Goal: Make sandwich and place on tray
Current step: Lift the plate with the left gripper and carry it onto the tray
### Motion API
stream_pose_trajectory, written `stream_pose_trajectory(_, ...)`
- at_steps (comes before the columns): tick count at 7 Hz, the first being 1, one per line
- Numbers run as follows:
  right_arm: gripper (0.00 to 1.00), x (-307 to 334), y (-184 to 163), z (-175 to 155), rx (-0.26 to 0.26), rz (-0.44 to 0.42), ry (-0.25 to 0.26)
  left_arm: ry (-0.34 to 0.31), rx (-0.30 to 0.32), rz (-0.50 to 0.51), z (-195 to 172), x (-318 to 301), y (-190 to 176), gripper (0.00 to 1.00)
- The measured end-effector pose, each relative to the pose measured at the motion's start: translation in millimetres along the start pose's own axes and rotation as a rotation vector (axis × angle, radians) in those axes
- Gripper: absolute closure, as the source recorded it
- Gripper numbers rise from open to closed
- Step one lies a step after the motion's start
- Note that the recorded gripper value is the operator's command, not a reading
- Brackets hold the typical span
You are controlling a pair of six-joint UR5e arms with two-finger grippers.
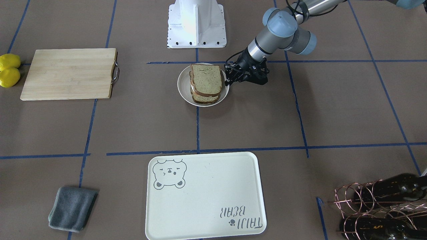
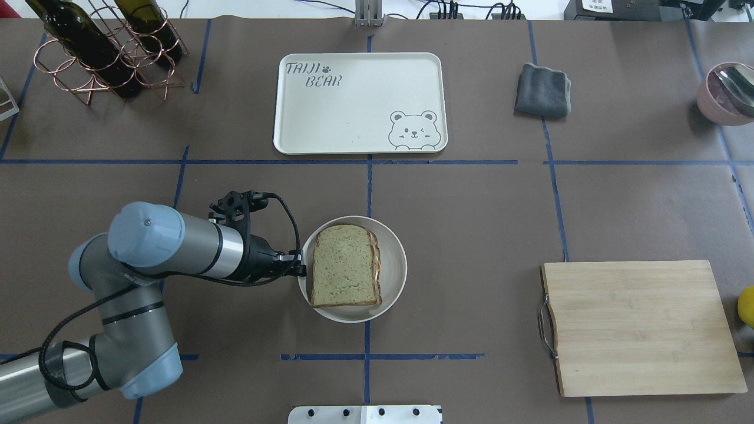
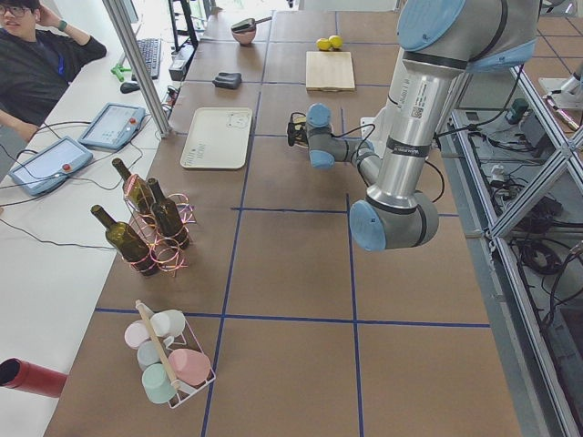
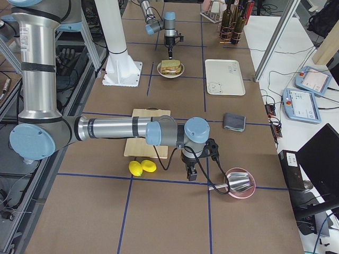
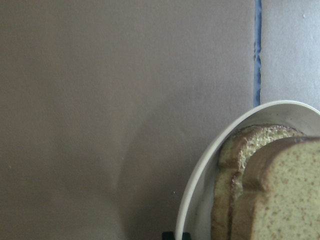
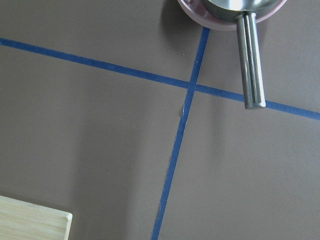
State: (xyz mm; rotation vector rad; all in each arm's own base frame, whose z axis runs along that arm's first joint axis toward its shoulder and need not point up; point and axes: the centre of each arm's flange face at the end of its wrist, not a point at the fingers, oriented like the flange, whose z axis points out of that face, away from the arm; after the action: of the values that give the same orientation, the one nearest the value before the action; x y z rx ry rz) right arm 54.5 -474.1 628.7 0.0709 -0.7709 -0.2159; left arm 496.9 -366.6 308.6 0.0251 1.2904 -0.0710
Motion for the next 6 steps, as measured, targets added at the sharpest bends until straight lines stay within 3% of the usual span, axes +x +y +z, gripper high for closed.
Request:
stream_pose_trajectory(3,0.00,1.5,0.9,0.3,-0.001,0.003,0.001,0.006,0.010,0.006,-46.6,-0.3,-88.5,1.00)
stream_pose_trajectory(6,0.00,5.0,2.4,-1.4,0.002,0.009,0.004,-0.070,0.050,0.004,-55.6,31.6,-193.1,1.00)
